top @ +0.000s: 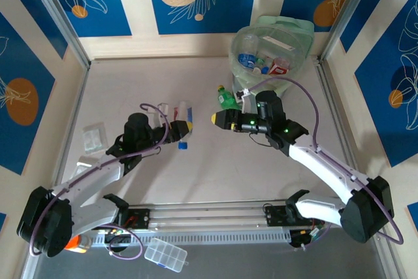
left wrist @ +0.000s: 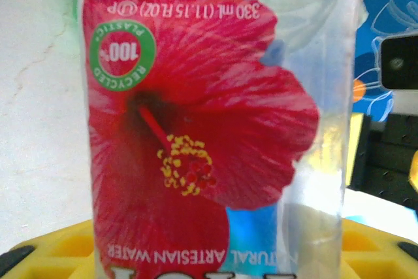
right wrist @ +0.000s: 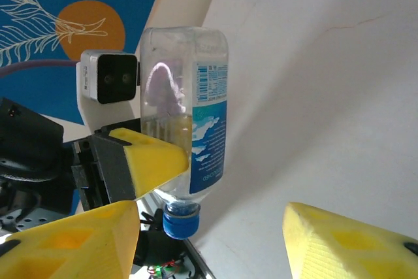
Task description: Put the plastic bottles in the bin
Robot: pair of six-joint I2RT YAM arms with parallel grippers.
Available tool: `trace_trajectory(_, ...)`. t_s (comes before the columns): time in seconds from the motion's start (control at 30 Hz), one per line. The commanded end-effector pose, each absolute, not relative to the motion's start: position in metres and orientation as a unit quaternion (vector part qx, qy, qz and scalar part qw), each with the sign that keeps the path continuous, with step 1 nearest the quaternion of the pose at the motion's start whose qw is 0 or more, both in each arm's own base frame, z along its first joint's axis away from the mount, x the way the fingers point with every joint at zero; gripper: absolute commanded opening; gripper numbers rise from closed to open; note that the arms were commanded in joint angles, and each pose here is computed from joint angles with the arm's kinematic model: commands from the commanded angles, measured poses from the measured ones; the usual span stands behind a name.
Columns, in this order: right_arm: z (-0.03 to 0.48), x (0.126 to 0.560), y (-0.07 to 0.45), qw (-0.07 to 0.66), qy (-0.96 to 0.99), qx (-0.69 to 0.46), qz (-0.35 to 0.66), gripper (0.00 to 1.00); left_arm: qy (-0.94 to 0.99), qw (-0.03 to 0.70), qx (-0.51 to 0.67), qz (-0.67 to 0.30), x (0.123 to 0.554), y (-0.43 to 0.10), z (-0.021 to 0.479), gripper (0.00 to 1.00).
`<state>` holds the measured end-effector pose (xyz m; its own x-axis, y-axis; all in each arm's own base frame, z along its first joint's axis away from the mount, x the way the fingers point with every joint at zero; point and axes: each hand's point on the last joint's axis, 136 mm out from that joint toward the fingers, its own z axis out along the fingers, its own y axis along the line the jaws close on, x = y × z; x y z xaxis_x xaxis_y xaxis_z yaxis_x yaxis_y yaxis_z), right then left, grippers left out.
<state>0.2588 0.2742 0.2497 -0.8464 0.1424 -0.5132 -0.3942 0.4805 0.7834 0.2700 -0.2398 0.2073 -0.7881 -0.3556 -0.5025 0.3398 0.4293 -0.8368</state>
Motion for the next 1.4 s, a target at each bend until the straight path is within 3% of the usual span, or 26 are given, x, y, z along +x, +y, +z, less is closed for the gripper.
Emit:
trace_trajectory(0.0, 0.268, 0.259, 0.287, 0.271, 0.795, -0.088, 0.535, 0.61, 0.733, 0.331, -0.016, -0.594, 0.272, -0.244, 0.233, 0.09)
trace_trajectory(0.33, 0.279, 0.265, 0.309, 0.256, 0.757, -0.104, 0.593, 0.86, 0.668, 0.301, -0.008, -0.680, 0.270, -0.258, 0.254, 0.14)
trace_trajectory(0.6, 0.286, 0.283, 0.330, 0.219, 0.734, -0.097, 0.635, 0.89, 0.637, 0.279, 0.014, -0.719, 0.266, -0.267, 0.266, 0.15)
trace_trajectory(0.8, 0.285, 0.290, 0.345, 0.194, 0.724, -0.095, 0.655, 0.82, 0.644, 0.263, 0.016, -0.718, 0.266, -0.271, 0.256, 0.16)
trace_trajectory(1.0, 0.282, 0.291, 0.353, 0.179, 0.722, -0.092, 0.662, 0.65, 0.645, 0.257, 0.014, -0.720, 0.267, -0.273, 0.255, 0.18)
trace_trajectory(1.2, 0.277, 0.290, 0.355, 0.175, 0.724, -0.086, 0.662, 0.63, 0.642, 0.256, 0.020, -0.723, 0.265, -0.275, 0.258, 0.18)
trace_trajectory(1.37, 0.281, 0.289, 0.354, 0.179, 0.720, -0.084, 0.665, 0.52, 0.639, 0.257, 0.025, -0.724, 0.263, -0.276, 0.263, 0.33)
